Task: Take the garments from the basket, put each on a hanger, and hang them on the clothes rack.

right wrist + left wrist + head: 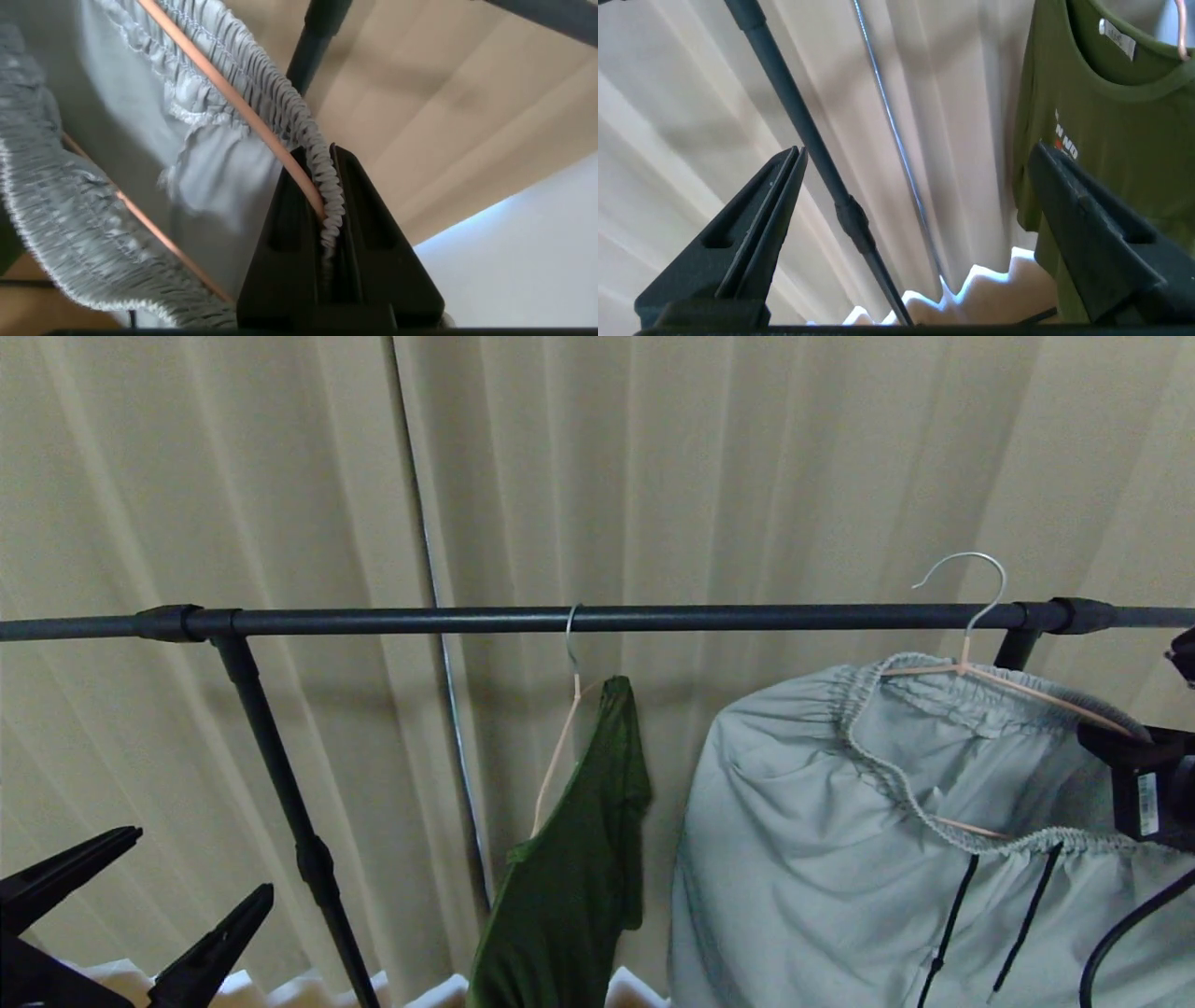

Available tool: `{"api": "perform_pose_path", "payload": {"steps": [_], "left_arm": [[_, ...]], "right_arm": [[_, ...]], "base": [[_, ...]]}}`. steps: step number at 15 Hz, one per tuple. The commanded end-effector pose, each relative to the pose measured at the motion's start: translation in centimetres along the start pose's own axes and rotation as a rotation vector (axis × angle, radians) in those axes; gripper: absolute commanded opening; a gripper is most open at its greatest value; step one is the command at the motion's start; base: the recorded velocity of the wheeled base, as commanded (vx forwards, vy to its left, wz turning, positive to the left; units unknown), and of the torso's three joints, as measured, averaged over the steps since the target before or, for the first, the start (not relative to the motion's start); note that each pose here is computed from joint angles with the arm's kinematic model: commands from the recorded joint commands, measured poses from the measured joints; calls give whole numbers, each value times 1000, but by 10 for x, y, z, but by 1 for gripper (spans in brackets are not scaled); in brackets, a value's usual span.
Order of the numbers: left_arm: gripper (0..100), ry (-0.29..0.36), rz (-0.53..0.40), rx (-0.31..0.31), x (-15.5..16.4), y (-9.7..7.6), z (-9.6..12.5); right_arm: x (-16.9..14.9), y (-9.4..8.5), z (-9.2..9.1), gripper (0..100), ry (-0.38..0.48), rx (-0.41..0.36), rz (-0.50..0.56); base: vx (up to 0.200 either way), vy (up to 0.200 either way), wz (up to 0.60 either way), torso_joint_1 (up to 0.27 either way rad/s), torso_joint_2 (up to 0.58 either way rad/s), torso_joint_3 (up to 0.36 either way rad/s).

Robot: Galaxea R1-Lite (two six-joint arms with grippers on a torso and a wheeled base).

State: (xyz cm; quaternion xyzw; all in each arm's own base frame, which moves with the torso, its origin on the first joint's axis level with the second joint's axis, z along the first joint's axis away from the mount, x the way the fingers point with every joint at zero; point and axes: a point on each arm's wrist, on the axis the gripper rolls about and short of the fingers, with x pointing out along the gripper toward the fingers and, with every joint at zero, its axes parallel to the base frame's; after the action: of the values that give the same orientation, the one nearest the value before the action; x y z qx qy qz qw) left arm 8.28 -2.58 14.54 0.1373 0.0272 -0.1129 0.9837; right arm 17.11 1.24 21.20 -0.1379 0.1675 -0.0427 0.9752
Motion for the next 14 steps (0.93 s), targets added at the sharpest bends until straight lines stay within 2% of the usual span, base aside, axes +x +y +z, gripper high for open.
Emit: {"api": "perform_pose_path", "payload": {"steps": [1,5,10,14], "left_arm": [[100,1,1,-1,0,0,0],[100,1,1,-1,0,0,0],[100,1,1,-1,0,0,0],[100,1,2,-1,0,0,0]], "right_arm": [[30,7,0,0,69,-18,-1],[41,19,-4,0,114,-47,6],[38,32,-3,0,104,-72,60],[36,34,-4,0,102,-76,68]], "base": [[0,0,0,0,0,0],[0,0,0,0,0,0],[0,0,0,0,0,0],[0,0,0,0,0,0]]}}
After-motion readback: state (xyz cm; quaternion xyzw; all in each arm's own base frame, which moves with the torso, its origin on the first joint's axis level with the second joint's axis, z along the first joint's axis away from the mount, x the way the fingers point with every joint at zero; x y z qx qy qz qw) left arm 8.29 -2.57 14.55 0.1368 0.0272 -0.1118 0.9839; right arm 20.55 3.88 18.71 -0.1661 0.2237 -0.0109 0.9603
